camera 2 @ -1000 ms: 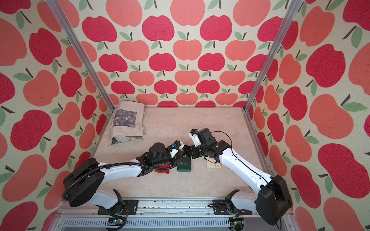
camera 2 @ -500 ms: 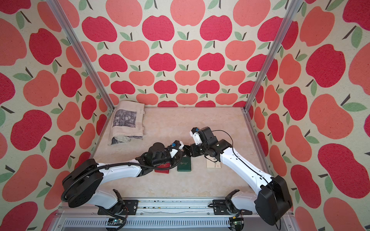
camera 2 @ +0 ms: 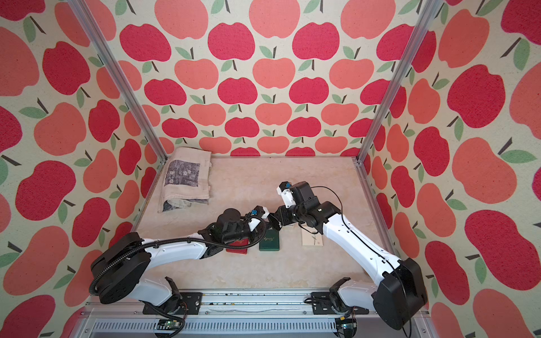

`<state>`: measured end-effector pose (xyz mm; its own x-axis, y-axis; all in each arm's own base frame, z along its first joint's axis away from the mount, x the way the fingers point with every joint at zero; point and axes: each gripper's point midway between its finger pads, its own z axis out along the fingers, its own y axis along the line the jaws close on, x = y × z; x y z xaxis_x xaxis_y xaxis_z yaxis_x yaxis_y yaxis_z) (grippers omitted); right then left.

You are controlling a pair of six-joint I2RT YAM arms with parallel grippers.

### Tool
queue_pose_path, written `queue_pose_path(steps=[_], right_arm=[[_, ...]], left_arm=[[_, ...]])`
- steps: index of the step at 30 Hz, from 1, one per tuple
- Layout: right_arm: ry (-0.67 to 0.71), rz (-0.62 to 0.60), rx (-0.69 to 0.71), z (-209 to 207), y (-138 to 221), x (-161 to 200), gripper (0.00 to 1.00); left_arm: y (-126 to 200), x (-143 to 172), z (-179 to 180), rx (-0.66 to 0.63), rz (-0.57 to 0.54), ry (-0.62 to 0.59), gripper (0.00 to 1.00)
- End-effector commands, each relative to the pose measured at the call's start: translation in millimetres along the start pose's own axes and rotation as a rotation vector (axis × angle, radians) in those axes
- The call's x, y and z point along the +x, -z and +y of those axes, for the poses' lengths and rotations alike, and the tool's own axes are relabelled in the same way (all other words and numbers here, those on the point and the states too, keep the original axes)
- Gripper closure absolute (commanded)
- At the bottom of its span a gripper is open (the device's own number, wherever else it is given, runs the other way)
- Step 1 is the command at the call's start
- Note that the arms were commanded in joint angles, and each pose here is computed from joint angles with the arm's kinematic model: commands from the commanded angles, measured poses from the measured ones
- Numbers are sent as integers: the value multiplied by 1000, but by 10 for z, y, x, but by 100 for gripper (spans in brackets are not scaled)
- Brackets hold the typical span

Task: Take the necklace out of the lift-off lid jewelry box
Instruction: Pick up the necklace from the inner lining.

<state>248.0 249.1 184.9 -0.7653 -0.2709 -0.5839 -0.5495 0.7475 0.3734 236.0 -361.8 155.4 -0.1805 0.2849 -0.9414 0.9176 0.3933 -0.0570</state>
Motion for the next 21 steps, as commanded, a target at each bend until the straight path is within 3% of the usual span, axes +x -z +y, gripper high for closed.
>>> queue_pose_path(steps=[1, 9, 21], right_arm=[[26, 19, 6, -19, 79, 42, 72], [69, 46, -38, 10, 140, 171, 60], [99, 89, -108, 116, 188, 314, 68]], left_arm=[[77, -80, -77, 23, -26, -30, 100], [131, -109, -179, 73, -46, -62, 100], [196, -131, -193, 70, -48, -90, 100]])
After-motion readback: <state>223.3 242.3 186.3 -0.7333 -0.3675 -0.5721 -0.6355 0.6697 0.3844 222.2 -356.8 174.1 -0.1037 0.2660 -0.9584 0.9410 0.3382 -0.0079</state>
